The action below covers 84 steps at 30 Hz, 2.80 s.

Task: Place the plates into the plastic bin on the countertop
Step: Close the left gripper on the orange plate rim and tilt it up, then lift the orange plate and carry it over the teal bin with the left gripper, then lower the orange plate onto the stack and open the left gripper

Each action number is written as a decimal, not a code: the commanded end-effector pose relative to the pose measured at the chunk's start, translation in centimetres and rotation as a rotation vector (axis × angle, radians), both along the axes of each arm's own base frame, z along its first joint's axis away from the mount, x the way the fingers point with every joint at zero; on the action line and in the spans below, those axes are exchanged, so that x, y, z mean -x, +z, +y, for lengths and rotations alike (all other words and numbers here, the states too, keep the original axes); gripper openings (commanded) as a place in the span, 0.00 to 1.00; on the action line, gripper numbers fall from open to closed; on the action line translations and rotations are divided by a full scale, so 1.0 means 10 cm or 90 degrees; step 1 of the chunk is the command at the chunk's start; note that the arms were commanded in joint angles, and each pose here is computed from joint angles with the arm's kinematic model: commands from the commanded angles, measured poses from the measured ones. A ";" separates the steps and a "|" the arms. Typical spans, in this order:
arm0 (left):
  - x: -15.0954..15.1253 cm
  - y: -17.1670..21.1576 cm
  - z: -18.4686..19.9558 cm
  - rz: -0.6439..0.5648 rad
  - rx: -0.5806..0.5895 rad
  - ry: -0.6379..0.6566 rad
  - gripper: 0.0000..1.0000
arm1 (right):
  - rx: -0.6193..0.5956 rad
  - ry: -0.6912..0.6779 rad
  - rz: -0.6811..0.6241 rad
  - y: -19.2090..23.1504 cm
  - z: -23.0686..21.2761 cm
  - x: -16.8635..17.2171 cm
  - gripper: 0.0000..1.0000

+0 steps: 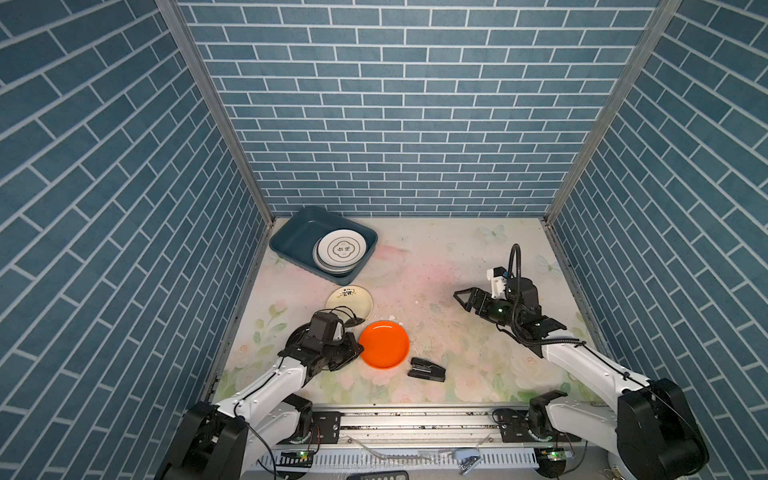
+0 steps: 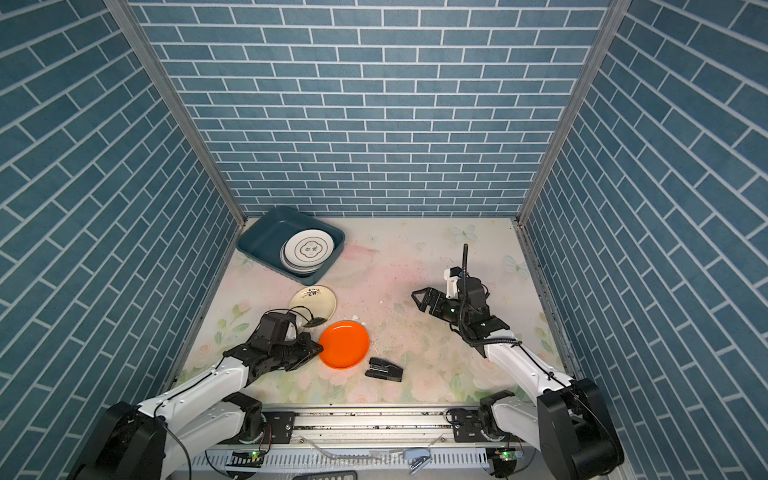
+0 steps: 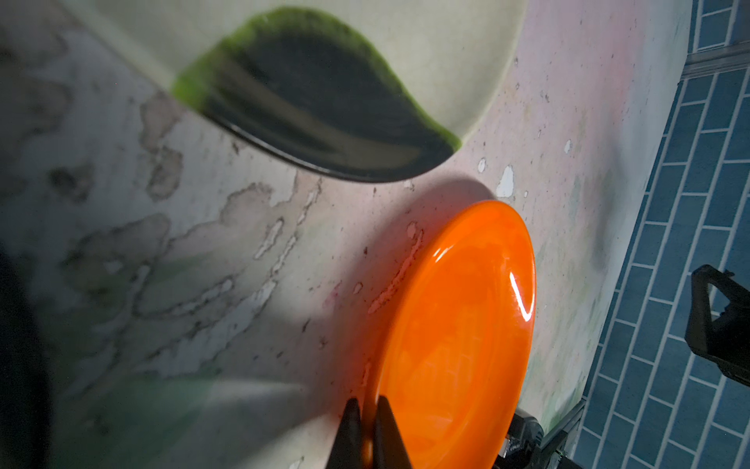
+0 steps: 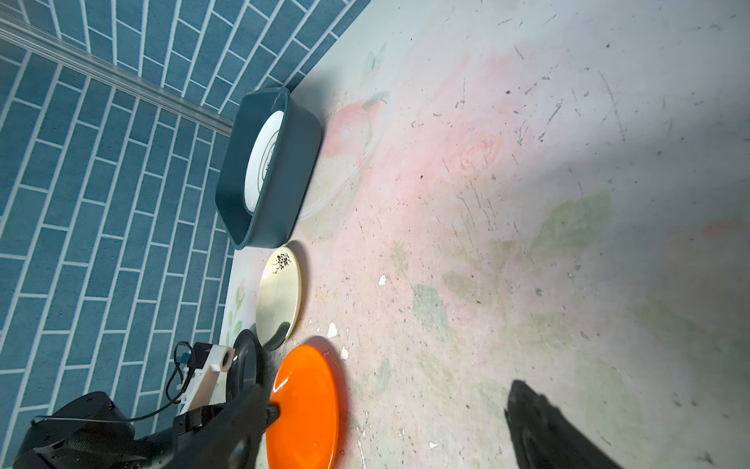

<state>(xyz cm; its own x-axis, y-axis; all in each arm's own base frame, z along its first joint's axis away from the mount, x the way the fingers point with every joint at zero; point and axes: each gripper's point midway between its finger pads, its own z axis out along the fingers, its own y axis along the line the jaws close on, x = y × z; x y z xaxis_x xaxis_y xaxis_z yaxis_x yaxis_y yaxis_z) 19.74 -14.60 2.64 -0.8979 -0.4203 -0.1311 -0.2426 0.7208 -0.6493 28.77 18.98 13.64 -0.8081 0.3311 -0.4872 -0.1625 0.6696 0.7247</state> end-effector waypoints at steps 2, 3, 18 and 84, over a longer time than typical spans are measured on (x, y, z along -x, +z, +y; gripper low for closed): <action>0.04 -0.07 0.08 0.027 -0.032 0.012 0.00 | 0.012 0.009 -0.021 0.01 -0.01 0.03 0.93; 0.04 -0.07 0.07 0.028 -0.031 0.012 0.00 | 0.011 0.009 -0.021 0.02 -0.01 0.03 0.93; -0.20 0.25 -0.06 -0.020 0.012 0.020 0.00 | 0.011 0.004 -0.020 0.05 -0.03 0.05 0.93; -3.03 1.32 1.13 -0.230 -0.105 0.234 0.00 | 0.084 -0.039 -0.054 -0.10 -0.40 0.37 0.95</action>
